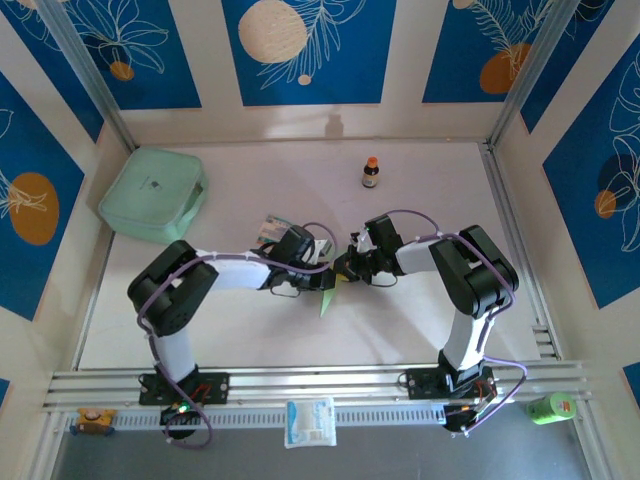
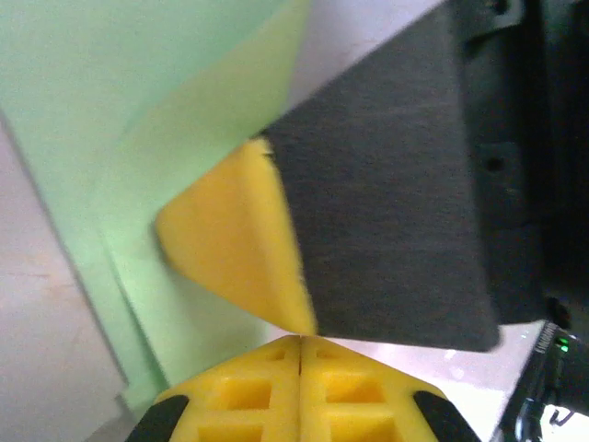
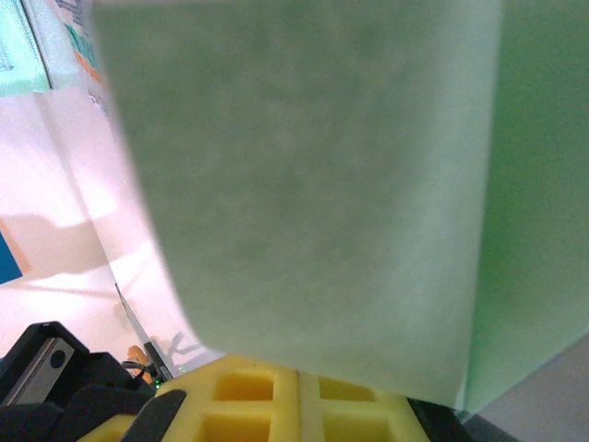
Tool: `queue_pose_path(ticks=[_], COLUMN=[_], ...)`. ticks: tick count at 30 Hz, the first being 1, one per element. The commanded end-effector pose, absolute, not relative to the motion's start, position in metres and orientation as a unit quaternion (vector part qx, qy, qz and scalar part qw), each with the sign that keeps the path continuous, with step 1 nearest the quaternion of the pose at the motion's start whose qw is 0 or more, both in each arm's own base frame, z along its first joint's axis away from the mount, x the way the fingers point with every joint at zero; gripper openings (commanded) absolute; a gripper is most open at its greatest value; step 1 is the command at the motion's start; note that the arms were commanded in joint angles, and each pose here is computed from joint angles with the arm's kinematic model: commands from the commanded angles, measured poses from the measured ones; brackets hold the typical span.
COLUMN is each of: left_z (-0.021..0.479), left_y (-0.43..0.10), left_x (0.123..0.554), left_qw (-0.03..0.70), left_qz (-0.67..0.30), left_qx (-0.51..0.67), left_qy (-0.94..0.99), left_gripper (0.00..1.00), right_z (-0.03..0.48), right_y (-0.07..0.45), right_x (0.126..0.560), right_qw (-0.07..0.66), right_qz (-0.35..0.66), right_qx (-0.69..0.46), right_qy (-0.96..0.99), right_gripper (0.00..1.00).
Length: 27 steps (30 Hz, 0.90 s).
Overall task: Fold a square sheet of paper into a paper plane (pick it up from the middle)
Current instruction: Fold the wing for the fifth time at the center of the table.
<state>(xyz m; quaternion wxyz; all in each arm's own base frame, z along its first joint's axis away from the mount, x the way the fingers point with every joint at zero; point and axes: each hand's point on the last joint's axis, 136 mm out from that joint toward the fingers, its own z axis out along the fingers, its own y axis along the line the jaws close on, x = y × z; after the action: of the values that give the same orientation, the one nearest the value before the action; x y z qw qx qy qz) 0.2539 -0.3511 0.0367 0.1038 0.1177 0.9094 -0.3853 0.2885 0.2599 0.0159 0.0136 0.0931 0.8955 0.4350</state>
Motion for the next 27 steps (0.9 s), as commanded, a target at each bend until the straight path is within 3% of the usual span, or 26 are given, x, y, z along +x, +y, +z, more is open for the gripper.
queue_pose_path(ticks=[1, 9, 16, 27], left_z=[0.010, -0.022, -0.023, -0.026], left_y=[-0.334, -0.308, -0.307, -0.303], left_x=[0.251, 0.220, 0.196, 0.189], left_qw=[0.090, 0.042, 0.010, 0.003], left_qz=[-0.341, -0.311, -0.335, -0.339], left_qx=[0.105, 0.101, 0.143, 0.149], left_qy=[0.930, 0.944, 0.931, 0.929], left_gripper=[0.02, 0.00, 0.00, 0.00], right_z=[-0.025, -0.012, 0.033, 0.045], right_y=[0.231, 0.235, 0.229, 0.258], right_x=[0.266, 0.275, 0.292, 0.265], right_qw=[-0.024, -0.010, 0.053, 0.058], right_qz=[0.357, 0.372, 0.394, 0.409], right_qx=[0.151, 0.142, 0.114, 0.047], right_qy=[0.922, 0.917, 0.910, 0.909], right_gripper=[0.04, 0.06, 0.08, 0.07])
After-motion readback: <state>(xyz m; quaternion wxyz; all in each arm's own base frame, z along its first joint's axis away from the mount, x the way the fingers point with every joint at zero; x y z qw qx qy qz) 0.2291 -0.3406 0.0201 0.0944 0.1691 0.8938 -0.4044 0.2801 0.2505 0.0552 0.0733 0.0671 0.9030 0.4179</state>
